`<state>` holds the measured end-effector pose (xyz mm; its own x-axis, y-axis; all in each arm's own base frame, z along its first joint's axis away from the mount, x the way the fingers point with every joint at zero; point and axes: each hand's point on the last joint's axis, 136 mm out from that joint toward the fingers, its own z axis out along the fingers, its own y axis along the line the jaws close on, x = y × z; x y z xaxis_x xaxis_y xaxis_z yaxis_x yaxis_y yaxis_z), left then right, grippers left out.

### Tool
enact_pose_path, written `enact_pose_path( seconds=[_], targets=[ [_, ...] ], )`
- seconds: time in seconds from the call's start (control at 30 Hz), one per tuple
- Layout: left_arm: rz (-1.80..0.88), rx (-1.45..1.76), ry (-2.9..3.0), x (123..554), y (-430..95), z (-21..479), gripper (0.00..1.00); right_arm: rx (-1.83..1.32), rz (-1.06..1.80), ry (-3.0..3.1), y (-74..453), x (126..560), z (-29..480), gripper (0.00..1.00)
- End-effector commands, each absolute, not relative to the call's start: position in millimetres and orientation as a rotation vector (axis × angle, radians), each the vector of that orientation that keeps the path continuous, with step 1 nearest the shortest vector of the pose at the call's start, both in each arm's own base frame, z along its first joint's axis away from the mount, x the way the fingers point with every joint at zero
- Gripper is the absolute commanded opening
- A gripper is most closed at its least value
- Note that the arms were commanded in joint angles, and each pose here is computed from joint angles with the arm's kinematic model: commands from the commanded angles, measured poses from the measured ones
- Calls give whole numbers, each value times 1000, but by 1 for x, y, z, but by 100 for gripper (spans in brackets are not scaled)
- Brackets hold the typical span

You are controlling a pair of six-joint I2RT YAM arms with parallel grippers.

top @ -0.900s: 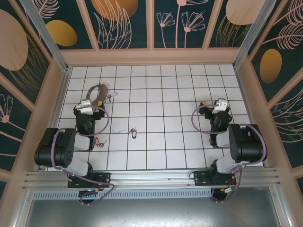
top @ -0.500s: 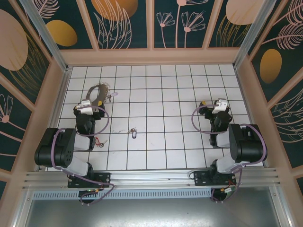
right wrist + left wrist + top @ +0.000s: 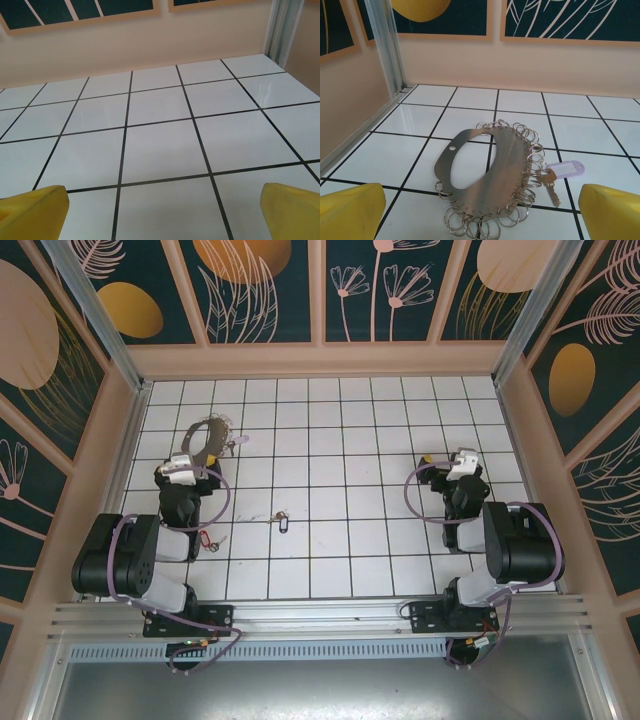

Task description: Put the keys on the keyring

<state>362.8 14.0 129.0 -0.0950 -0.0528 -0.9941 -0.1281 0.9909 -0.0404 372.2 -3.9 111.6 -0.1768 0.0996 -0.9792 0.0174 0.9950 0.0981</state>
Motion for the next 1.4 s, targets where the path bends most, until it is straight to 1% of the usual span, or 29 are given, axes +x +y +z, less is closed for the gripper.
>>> enact_pose_path(
  seconds=[0.0, 0.13, 0.3, 0.43, 0.5, 0.57, 0.7, 0.87, 1.1, 1.27, 1.37],
  targets=[
    [57, -154, 1580, 356, 17, 152, 99, 75, 58, 1701, -2, 374, 124, 98],
    [53, -156, 1591, 356, 17, 159, 99, 69, 62, 1695, -1, 373, 128, 99],
    [69, -261, 1619, 357, 29, 171, 99, 187, 6, 1688, -20, 371, 142, 99],
    [67, -460, 1617, 359, 48, 192, 99, 462, -26, 1840, -45, 383, 142, 99],
    [56, -517, 1602, 360, 52, 204, 99, 548, -1, 1929, -45, 389, 140, 99],
    [4, -508, 1606, 363, 46, 211, 99, 521, 102, 1981, -29, 391, 138, 99],
    [-97, -504, 1661, 374, 32, 214, 99, 361, 401, 1940, 17, 386, 156, 99],
    [-178, -502, 1825, 396, 15, 195, 99, 252, 652, 1919, 57, 382, 175, 99],
    [-141, -586, 2059, 420, 14, 151, 99, 178, 718, 1953, 89, 382, 175, 99],
    [-250, -528, 2156, 449, -8, 130, 99, 132, 751, 2009, 112, 385, 164, 98],
    [-237, -588, 2178, 462, -4, 112, 99, 107, 781, 2027, 127, 386, 161, 98]
  ],
)
